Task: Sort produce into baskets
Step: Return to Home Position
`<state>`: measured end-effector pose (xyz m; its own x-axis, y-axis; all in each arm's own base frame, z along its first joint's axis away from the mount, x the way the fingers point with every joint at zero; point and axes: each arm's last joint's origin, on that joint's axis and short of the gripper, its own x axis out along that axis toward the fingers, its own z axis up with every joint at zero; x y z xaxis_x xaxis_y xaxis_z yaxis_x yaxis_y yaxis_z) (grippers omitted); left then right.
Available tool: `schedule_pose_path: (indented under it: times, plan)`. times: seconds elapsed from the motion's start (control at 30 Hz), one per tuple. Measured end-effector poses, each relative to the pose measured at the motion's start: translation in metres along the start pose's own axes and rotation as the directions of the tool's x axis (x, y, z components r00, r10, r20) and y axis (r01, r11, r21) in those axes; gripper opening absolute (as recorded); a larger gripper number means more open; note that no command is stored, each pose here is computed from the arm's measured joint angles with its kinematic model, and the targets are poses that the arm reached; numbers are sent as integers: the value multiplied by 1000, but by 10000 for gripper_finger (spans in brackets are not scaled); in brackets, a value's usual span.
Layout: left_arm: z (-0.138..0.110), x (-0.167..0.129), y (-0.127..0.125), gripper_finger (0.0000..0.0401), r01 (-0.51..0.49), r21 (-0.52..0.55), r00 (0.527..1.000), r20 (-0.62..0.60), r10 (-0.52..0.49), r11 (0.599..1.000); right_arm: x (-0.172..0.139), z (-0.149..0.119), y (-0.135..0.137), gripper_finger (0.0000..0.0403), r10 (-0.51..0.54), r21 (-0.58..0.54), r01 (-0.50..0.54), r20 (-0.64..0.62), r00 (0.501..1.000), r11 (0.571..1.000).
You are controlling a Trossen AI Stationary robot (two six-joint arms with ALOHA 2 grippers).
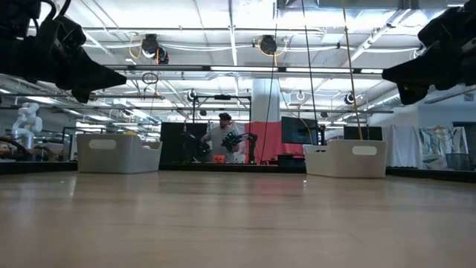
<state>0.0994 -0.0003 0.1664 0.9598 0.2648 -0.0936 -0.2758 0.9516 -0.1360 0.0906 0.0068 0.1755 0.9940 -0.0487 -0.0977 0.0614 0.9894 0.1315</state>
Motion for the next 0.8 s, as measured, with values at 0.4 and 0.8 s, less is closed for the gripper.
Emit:
schedule_pose_path:
  times: [0.4, 0.8]
  plan:
    - [0, 0, 0, 12, 0, 130, 1000, 2, -1, 992, 1, 1, 0, 0, 9, -44, -7, 44, 999, 999]
    - [0, 0, 0, 22, 2, 129, 1000, 2, -3, 992, 2, 1, -2, 0, -58, -158, 66, 53, 997, 985]
